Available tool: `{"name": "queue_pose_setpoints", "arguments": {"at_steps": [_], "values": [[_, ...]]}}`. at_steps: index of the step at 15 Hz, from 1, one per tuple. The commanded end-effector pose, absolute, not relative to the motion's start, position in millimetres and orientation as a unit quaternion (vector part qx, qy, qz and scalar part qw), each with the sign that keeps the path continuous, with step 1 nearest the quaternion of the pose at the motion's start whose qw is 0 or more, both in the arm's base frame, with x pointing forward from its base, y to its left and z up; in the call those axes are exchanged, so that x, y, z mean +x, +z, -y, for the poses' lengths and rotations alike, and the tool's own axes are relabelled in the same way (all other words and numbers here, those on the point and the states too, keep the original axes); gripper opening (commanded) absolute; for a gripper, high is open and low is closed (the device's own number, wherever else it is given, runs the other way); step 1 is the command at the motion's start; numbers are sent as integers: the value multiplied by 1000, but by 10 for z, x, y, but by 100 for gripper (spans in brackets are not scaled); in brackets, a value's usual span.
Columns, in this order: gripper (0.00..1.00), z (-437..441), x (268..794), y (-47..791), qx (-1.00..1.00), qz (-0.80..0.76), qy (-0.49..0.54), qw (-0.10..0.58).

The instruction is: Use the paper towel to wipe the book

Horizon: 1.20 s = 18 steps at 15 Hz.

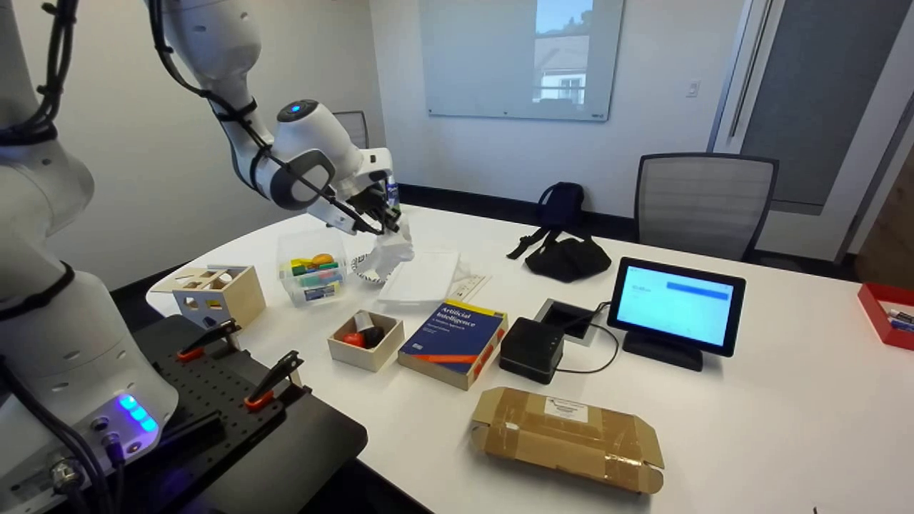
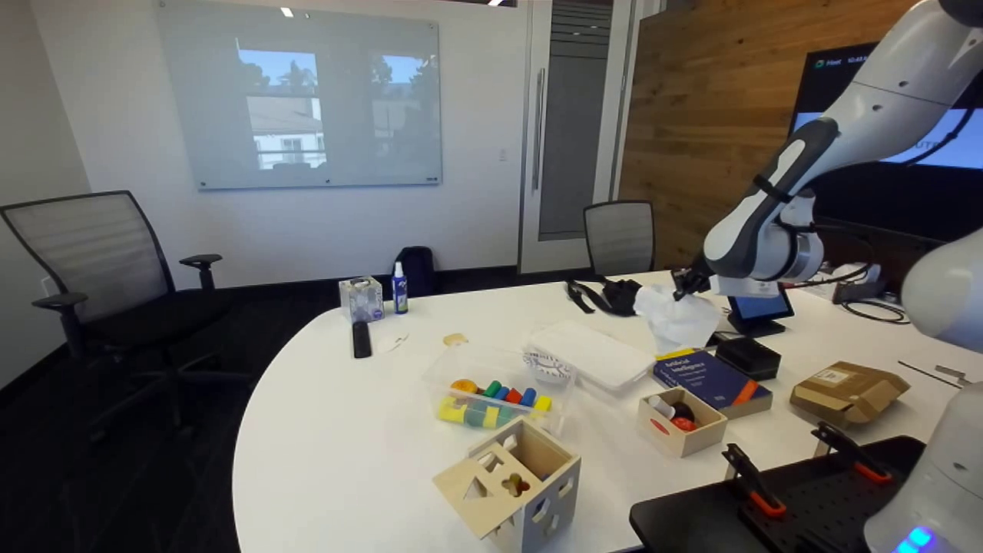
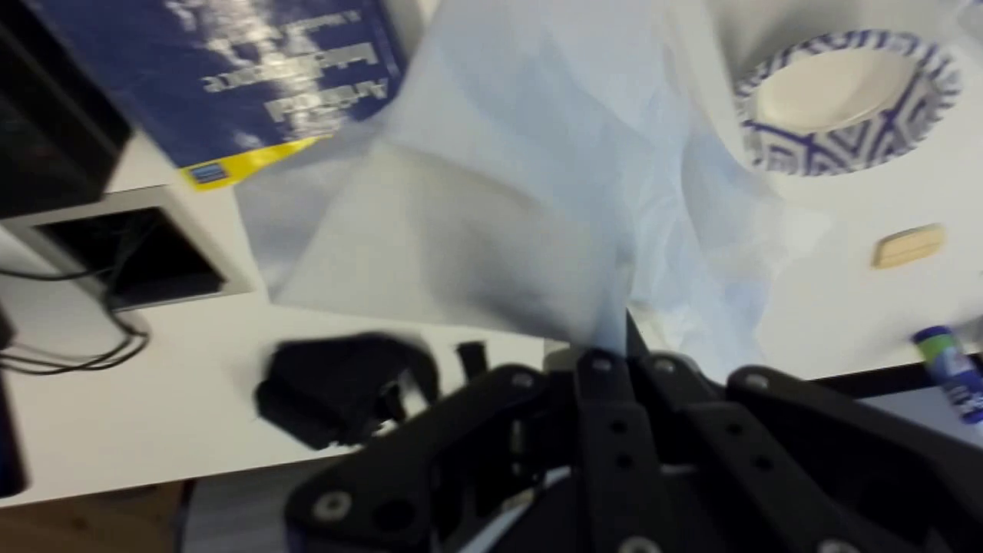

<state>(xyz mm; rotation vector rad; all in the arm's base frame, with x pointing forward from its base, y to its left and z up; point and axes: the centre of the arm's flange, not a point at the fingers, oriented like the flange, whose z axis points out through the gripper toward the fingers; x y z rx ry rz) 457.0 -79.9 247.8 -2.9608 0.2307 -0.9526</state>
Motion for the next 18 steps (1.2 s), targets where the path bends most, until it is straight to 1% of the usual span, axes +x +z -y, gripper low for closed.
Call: {"name": "queue_pose_setpoints", "arguments": {"at_steps": [1,4,5,8,10,13,18], "values": [[0,1357,4640,2392,-940,-132,-306,-73],[0,1975,4499,2149,-942,-181,-249,-135],[0,2167,4454,1976,-945,-187,-227,-146],[0,2337,4475,1538,-957,-178,-181,-141],[0,2229,4631,1284,-964,-159,-170,-127],[0,2089,4960,1123,-969,-136,-174,-111],[0,2238,5339,923,-970,-146,-162,-103]]}}
